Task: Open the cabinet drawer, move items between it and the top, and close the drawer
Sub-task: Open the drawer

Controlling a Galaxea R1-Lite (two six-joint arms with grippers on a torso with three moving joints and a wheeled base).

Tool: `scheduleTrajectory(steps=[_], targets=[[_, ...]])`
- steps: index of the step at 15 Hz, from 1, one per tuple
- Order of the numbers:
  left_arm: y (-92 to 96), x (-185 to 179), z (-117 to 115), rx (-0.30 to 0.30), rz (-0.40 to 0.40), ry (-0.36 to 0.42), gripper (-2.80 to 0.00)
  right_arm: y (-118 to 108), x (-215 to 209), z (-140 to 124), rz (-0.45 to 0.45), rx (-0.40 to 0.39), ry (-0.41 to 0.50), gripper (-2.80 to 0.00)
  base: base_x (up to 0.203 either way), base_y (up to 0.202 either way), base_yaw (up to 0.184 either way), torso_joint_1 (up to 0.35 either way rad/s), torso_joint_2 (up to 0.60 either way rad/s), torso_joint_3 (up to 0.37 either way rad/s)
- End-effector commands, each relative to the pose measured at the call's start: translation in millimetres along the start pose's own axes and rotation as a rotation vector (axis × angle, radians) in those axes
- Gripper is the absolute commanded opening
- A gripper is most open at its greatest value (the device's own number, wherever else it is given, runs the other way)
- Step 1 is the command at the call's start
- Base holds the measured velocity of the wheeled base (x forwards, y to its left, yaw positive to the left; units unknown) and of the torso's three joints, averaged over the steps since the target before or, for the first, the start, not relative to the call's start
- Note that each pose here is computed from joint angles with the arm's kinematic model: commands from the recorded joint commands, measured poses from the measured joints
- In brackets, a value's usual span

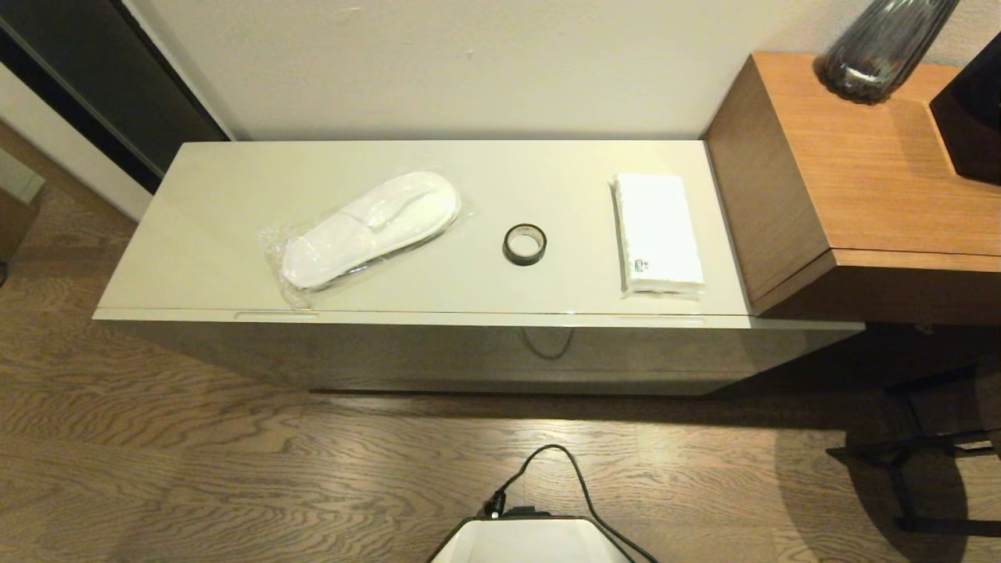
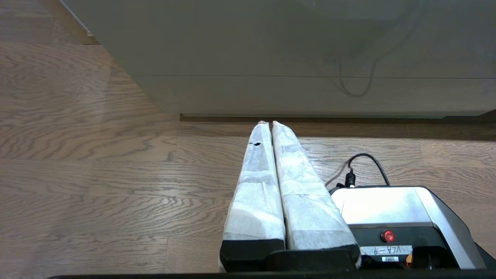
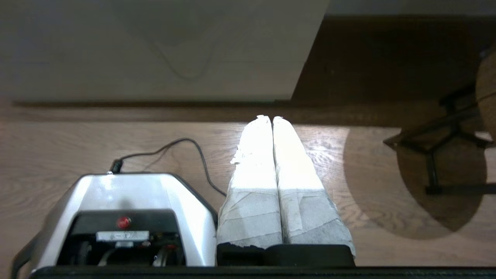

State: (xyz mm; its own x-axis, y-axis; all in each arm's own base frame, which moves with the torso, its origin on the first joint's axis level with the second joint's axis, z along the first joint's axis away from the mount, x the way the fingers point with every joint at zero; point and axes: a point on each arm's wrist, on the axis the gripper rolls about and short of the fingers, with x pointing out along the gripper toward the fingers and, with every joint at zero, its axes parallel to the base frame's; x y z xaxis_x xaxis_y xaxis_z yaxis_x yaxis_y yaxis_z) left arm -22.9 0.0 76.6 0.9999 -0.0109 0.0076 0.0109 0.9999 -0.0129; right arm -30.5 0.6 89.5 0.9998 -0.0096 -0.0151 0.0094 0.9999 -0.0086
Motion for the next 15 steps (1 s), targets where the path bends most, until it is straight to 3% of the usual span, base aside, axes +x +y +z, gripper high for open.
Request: scheduleTrajectory(steps=[1, 4, 6, 8, 12, 15], targets=[[0.0, 0.1, -0.5, -0.001, 0.000, 0.001, -2.80, 0.9, -21.2, 38.4, 0.048, 0.011, -0.020, -2.80, 0.000, 0.000, 0.000, 0.000, 0.00, 0.000], [0.0, 0.0, -0.1, -0.001, 0.000, 0.000, -2.80, 2.3, -28.5, 104.4, 0.111, 0.101, 0.029, -2.80, 0.000, 0.000, 0.000, 0.000, 0.00, 0.000], [0.0, 0.0, -0.1, -0.001, 0.000, 0.000, -2.80, 2.3, 7.9, 149.2, 0.129, 0.157, 0.214, -2.80, 0.000, 0.000, 0.000, 0.000, 0.00, 0.000], [0.0, 0.0, -0.1, -0.001, 0.000, 0.000, -2.80, 2.3, 53.1, 176.4, 0.149, 0.213, 0.443, -2.80, 0.000, 0.000, 0.000, 0.000, 0.00, 0.000], [0.0, 0.0, -0.1, -0.001, 0.000, 0.000, -2.80, 16.5, 170.2, 166.3, 0.241, 0.330, 0.871, -2.80, 0.000, 0.000, 0.000, 0.000, 0.00, 0.000], [0.0, 0.0, -0.1, -0.001, 0.000, 0.000, -2.80, 50.8, 231.2, 153.2, 0.246, 0.339, 1.008, -2.80, 0.000, 0.000, 0.000, 0.000, 0.00, 0.000]])
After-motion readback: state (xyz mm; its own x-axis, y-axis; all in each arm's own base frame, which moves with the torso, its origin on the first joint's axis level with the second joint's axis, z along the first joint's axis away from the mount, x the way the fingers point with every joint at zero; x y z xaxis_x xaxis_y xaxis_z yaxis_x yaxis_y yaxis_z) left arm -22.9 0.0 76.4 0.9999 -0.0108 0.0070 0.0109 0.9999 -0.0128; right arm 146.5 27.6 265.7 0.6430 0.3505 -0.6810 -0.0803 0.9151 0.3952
